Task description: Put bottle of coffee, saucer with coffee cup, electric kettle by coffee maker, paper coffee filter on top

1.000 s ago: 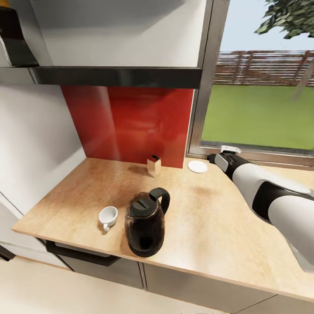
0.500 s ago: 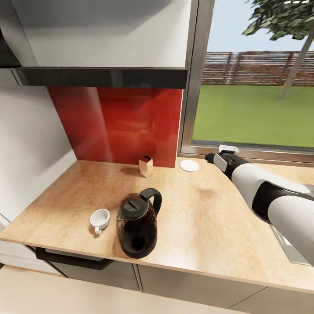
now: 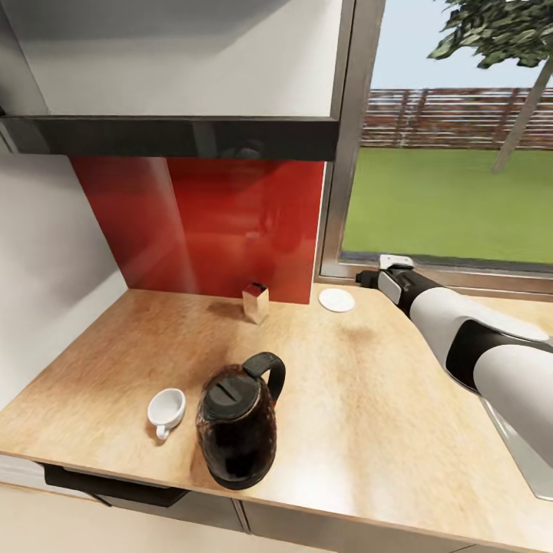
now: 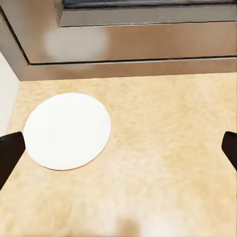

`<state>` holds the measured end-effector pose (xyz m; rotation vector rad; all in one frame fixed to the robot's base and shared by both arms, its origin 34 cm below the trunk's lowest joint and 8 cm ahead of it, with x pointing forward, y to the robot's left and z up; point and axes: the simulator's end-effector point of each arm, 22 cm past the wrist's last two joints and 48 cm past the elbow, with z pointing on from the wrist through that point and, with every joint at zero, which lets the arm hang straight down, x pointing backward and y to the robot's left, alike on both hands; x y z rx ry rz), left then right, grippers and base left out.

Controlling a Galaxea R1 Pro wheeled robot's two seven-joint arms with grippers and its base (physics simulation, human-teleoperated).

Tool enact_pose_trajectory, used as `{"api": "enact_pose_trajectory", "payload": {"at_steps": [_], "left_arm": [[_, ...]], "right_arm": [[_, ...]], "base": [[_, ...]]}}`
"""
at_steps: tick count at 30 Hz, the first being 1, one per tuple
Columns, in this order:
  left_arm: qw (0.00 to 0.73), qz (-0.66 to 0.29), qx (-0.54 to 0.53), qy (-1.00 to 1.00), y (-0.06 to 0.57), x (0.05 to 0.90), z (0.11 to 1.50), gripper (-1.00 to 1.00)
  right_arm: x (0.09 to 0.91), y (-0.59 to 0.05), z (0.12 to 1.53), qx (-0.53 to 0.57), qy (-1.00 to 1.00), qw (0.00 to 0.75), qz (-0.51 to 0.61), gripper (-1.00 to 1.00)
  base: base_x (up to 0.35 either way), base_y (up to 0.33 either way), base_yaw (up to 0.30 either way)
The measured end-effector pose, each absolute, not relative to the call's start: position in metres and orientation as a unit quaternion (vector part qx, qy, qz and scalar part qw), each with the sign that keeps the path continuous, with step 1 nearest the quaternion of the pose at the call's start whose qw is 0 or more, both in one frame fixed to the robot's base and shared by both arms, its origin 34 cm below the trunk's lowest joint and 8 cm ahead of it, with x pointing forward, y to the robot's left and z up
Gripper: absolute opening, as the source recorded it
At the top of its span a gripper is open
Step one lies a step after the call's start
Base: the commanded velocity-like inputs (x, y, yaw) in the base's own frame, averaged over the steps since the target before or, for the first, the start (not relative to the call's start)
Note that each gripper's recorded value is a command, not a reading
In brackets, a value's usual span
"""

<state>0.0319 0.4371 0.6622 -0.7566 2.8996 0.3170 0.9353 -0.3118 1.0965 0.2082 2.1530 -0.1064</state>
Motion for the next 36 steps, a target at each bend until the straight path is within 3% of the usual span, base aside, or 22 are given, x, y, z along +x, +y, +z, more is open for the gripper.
{"api": "enact_pose_trajectory", "payload": {"at_steps": [13, 23, 36], "left_arm": [[0.061, 0.103, -0.251, 0.96, 0.431, 0.029, 0.661, 1.0], [0.064, 0.103, -0.252, 0.96, 0.43, 0.03, 0.661, 1.0], [0.063, 0.103, -0.253, 0.96, 0.43, 0.03, 0.661, 1.0]], "right_arm": [[0.938, -0.281, 1.089, -0.062, 0.885, 0.46, -0.041, 1.0], [0.939, -0.256, 1.09, -0.059, 0.884, 0.46, -0.054, 1.0], [0.935, -0.248, 1.085, -0.038, 0.891, 0.45, -0.033, 1.0]], "base": [[0.003, 0.0, 0.007], [0.019, 0.001, 0.0], [0.229, 0.014, 0.0]]}}
